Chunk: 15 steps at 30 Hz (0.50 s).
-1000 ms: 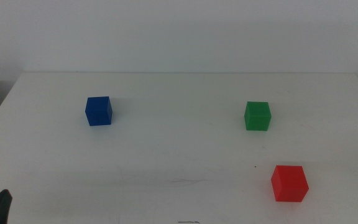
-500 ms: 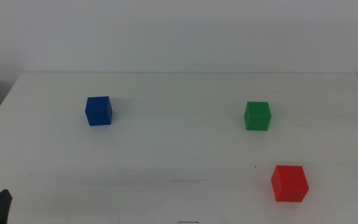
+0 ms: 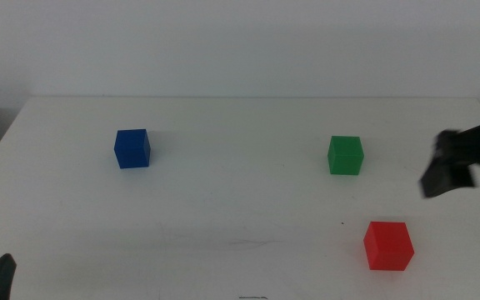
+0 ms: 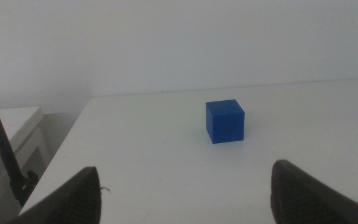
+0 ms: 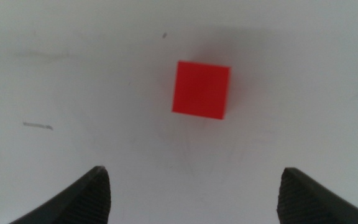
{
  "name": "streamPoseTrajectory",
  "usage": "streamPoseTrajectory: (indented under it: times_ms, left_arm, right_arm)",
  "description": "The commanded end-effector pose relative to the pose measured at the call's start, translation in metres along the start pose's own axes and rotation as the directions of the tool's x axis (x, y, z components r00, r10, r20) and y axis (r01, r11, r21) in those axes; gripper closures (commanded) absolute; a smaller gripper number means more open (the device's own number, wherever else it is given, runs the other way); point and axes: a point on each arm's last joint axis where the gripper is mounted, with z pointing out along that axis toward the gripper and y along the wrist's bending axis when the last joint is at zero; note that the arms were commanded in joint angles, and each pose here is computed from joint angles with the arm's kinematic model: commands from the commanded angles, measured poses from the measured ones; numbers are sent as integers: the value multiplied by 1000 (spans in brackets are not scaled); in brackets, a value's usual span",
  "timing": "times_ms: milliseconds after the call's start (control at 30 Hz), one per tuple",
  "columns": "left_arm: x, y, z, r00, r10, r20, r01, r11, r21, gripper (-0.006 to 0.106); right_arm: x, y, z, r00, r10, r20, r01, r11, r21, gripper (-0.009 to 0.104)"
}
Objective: Stack red cubes first, then green, then blue cubes in a specific spot.
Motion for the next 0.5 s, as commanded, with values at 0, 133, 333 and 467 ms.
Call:
streamPoseTrajectory:
  times_ms: [0, 133, 333, 467]
  left_arm:
    - [-9, 0, -2, 995, -12, 99, 12, 1000, -2, 7]
    - [-9, 0, -2, 995, -12, 99, 12, 1000, -2, 7]
    - [-9, 0, -2, 995, -12, 99, 12, 1000, -2, 7]
    - [-9, 0, -2, 995, -12, 99, 12, 1000, -2, 7]
  right_arm:
    - [-9, 9, 1, 999, -25, 35, 25, 1000, -3, 1]
    - [-18, 14, 24, 999, -27, -21, 28, 1000, 15, 1]
    - [-27, 11, 57, 991, 85, -102, -77, 993, 89, 1]
    - [-32, 9, 74, 985, 120, -122, -105, 987, 124, 1]
